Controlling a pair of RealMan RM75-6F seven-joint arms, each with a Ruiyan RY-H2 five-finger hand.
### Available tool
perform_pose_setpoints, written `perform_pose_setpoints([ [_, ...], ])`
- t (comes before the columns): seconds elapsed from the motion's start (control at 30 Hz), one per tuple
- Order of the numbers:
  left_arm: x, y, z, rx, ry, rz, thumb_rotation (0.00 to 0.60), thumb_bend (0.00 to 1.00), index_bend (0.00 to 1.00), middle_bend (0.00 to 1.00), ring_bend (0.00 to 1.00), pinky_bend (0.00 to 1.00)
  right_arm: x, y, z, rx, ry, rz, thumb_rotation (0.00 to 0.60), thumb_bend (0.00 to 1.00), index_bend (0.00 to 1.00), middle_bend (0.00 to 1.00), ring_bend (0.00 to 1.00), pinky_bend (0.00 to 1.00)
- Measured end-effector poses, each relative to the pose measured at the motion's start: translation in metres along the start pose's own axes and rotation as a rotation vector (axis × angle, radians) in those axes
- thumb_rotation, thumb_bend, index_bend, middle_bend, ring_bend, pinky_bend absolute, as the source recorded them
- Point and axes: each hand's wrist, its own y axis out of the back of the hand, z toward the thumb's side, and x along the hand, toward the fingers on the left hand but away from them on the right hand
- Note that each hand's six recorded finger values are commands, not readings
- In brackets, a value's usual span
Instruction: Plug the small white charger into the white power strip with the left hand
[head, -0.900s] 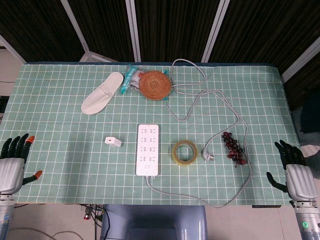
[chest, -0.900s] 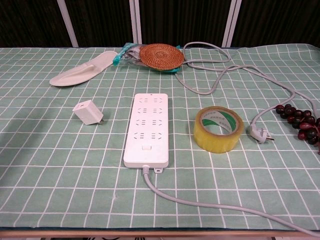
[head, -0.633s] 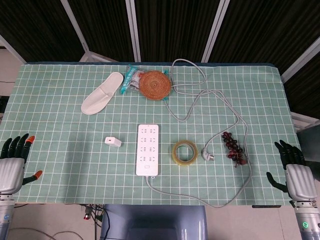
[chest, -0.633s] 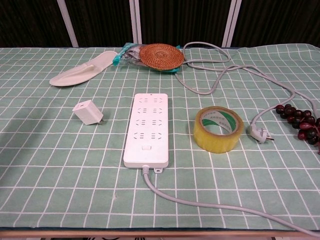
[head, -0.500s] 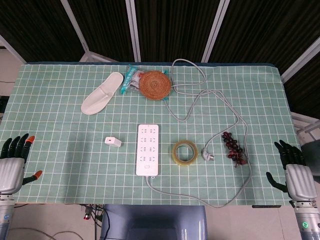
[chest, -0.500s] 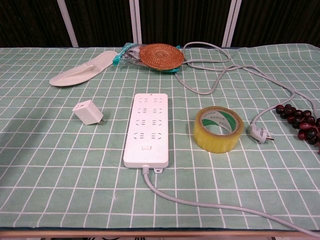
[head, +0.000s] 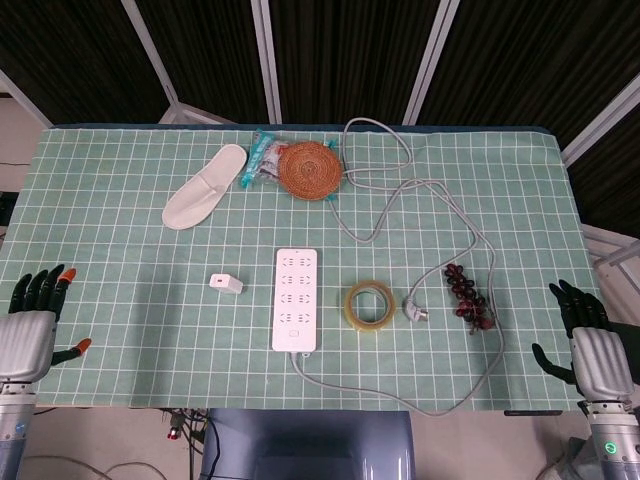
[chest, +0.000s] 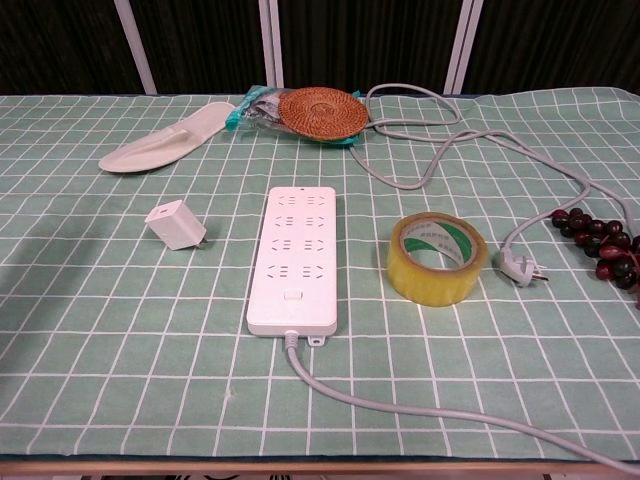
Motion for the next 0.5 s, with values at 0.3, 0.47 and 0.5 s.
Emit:
perform_pose_setpoints([
  [0.3, 0.037, 0.001, 0.057, -0.019, -0.098, -0.078, 0.6, 0.05, 0.12, 0.13, 0.0, 0.0, 0.0, 0.0, -0.001, -0.025, -0.003, 0.008, 0.6, 0.39, 0.0, 0.0, 0.0, 0.0],
  [0.47, 0.061, 0.001, 0.087, -0.029, -0.125, -0.125, 0.6, 0.08, 0.17, 0.16, 0.0, 0.0, -0.001, 0.0, -0.002, -0.04, -0.011, 0.014, 0.6, 0.39, 0.0, 0.0, 0.0, 0.0],
  [0.5, 0.067, 0.001, 0.094, -0.032, -0.129, -0.138, 0.6, 0.09, 0.19, 0.17, 0.0, 0.0, -0.001, 0.0, -0.002, -0.043, -0.012, 0.016, 0.6, 0.39, 0.0, 0.0, 0.0, 0.0],
])
